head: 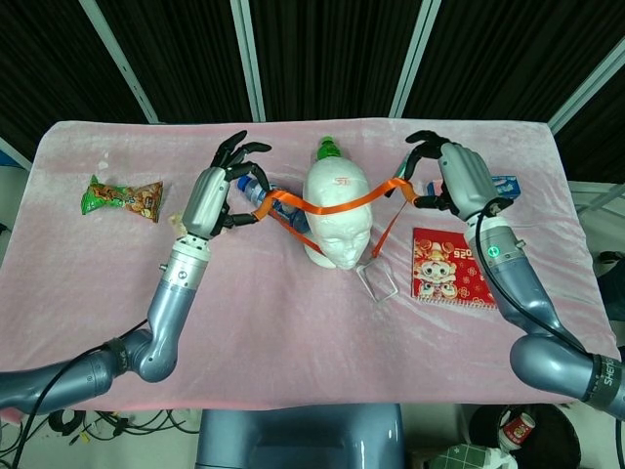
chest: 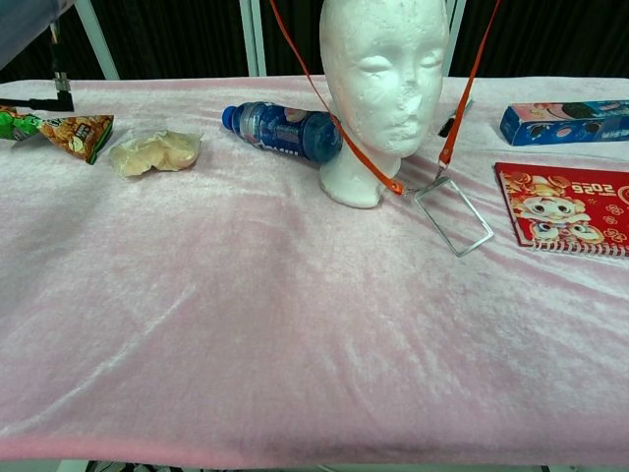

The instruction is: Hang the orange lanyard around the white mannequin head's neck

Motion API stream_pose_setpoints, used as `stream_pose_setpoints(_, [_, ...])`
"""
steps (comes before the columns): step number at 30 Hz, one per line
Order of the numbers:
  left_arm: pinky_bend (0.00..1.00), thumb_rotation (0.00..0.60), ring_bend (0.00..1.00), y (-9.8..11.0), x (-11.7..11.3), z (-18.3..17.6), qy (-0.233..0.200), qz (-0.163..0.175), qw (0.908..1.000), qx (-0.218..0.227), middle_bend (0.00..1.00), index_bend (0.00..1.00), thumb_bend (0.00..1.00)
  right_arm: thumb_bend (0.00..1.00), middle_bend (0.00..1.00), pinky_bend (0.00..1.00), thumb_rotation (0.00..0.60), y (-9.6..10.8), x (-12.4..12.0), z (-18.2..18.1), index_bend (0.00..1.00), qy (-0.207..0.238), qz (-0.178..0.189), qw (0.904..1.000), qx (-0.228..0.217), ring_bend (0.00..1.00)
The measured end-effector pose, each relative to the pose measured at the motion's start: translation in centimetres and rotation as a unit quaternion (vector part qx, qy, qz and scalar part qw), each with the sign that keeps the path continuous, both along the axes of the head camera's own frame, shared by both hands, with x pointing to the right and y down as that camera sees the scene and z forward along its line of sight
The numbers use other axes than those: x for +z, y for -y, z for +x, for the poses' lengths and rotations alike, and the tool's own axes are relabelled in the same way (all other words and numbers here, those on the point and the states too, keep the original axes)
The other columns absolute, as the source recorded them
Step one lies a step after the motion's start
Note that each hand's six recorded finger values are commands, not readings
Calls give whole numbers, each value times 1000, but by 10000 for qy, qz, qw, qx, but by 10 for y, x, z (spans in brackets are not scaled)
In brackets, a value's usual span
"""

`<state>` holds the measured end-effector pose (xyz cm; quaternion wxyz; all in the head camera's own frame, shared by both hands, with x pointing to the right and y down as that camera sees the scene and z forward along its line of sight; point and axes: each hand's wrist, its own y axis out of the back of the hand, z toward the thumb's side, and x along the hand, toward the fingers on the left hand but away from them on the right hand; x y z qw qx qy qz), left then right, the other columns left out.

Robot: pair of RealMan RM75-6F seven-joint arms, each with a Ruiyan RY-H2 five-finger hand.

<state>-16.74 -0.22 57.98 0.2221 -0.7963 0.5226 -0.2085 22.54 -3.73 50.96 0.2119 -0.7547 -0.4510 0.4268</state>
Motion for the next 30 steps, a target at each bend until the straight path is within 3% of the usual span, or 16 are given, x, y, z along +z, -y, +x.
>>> stream_pose_setpoints(11, [10, 600, 0, 17, 15, 6, 26, 56, 9997, -254, 224, 555, 353, 522, 230, 213, 600, 36, 4, -17, 803, -116, 13, 9999, -34, 249])
stream_pose_setpoints(30, [10, 600, 0, 45, 68, 7, 372, -104, 9971, -650, 214, 536, 309, 525, 231, 213, 600, 78, 48, -16, 803, -422, -261, 9985, 213, 251])
